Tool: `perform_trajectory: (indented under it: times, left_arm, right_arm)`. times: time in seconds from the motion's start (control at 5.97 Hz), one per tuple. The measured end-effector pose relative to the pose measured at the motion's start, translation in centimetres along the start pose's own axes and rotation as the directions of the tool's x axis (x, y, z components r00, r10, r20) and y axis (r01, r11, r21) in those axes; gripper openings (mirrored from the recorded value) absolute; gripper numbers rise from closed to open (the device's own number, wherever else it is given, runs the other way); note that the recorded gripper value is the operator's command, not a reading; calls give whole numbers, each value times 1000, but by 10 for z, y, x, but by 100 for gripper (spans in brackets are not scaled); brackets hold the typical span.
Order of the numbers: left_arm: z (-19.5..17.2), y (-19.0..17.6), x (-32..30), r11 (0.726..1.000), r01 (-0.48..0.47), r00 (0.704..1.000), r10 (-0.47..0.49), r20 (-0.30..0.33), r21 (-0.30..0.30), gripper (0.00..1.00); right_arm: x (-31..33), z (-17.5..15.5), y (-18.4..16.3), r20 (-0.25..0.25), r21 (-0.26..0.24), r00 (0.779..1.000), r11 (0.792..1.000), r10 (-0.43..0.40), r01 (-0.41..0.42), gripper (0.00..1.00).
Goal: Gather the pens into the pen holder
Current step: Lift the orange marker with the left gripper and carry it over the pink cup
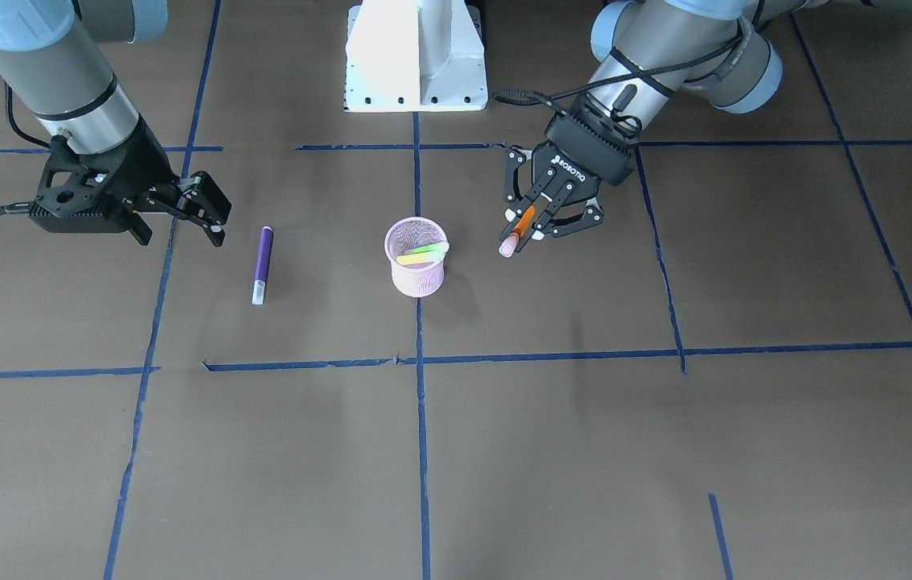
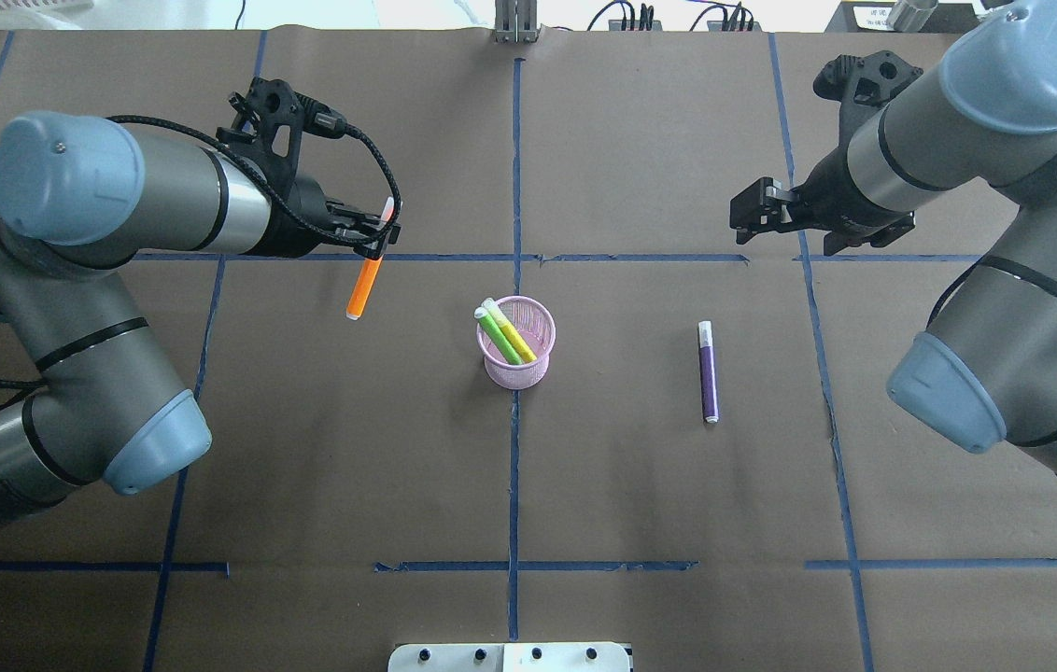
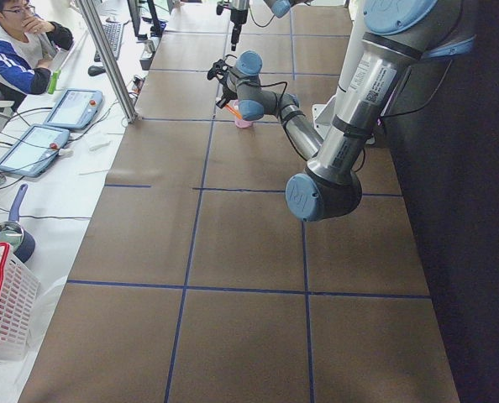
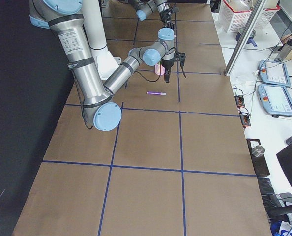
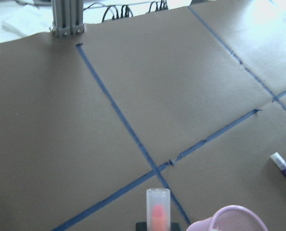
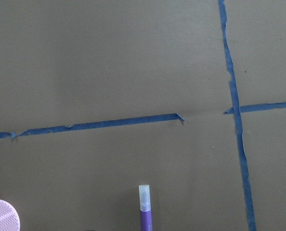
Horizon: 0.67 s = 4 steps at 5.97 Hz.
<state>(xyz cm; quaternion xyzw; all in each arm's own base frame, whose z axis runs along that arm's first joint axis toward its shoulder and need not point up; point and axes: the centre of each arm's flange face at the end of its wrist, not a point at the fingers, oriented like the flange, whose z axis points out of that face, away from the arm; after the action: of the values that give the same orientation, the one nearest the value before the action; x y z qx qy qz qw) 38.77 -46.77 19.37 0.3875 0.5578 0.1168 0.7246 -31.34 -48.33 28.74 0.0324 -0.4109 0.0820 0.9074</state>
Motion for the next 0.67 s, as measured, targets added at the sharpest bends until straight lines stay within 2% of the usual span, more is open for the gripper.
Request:
perform_trajectory:
  times: [0.17,0.33,0.5,0.67]
  left_arm:
    - [5,4,5,995,-19,998,24,-53,95,0]
    - [24,24,13,977,-19,995,40,-96,210,0]
    - [43,42,23,955,-2,991,42,-127,298,0]
    - [57,45,33,939,12,989,40,-145,344,0]
  right_arm:
    - [11,11,1,-15,-24,1000,1000,10,-10,100]
    - [20,17,3,-25,-36,1000,999,-17,16,100]
    - [21,19,3,-27,-40,996,996,-87,85,100]
    - [21,22,3,-29,-41,989,988,-147,145,100]
